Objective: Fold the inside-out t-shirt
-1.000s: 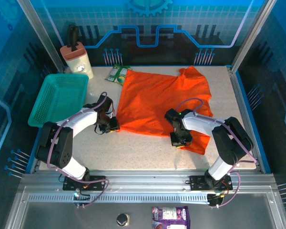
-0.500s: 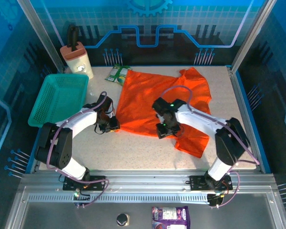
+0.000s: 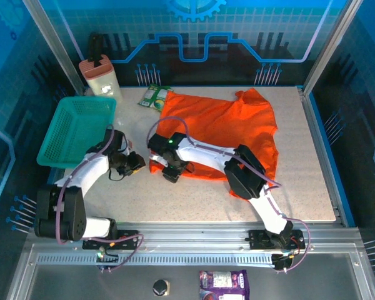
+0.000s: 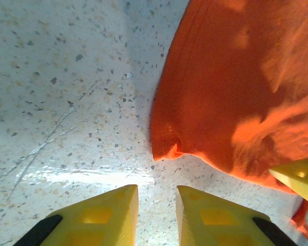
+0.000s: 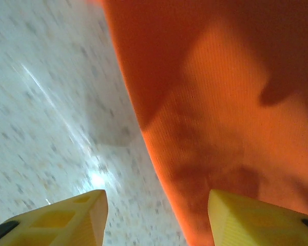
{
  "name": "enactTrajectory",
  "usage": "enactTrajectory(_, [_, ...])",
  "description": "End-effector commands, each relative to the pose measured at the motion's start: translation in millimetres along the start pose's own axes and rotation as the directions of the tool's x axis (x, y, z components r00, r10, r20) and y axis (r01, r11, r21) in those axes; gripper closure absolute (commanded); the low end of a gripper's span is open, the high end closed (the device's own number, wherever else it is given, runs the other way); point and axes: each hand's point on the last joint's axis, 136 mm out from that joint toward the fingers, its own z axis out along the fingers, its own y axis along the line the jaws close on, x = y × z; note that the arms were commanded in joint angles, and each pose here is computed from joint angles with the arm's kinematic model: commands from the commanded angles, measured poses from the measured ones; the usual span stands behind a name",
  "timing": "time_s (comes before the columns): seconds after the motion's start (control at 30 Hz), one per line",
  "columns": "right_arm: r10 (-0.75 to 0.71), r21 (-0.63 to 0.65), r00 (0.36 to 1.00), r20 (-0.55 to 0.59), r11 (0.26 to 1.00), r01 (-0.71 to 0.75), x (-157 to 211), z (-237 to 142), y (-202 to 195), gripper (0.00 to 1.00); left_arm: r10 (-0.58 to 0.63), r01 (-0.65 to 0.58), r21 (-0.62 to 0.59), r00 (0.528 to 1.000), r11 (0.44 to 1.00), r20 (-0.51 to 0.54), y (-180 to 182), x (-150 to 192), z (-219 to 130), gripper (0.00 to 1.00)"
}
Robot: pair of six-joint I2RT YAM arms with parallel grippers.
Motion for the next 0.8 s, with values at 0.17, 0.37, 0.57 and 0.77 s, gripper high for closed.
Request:
enactTrajectory(0.17, [-0.16,0.035,0.986,0.046,0.987,0.159,-48,15,13,0.5,-0.063,0.059,0.07,0.996,0.996,0.056,0,2,-30,0.73])
enactTrajectory(0.37, [-0.177,0.027,0.982,0.063,0.984,0.175,-60,22,13,0.72,-0.066,0.06,0.094,0.996,0.994,0.053,-3,5,-32,0.73])
enactTrajectory(0.57, [-0.049,-0.07,0.991,0.124,0.996,0.058,-63,6,0,1.0,-0.076,0.07,0.131,0.996,0.989,0.039,-9,4,-29,0.72])
enactTrajectory(0.77, [0.259,-0.269,0.941,0.22,0.943,-0.197,-50,-22,-34,1.0,-0.033,0.03,0.151,0.999,0.988,0.014,-24,1,-23,0.72])
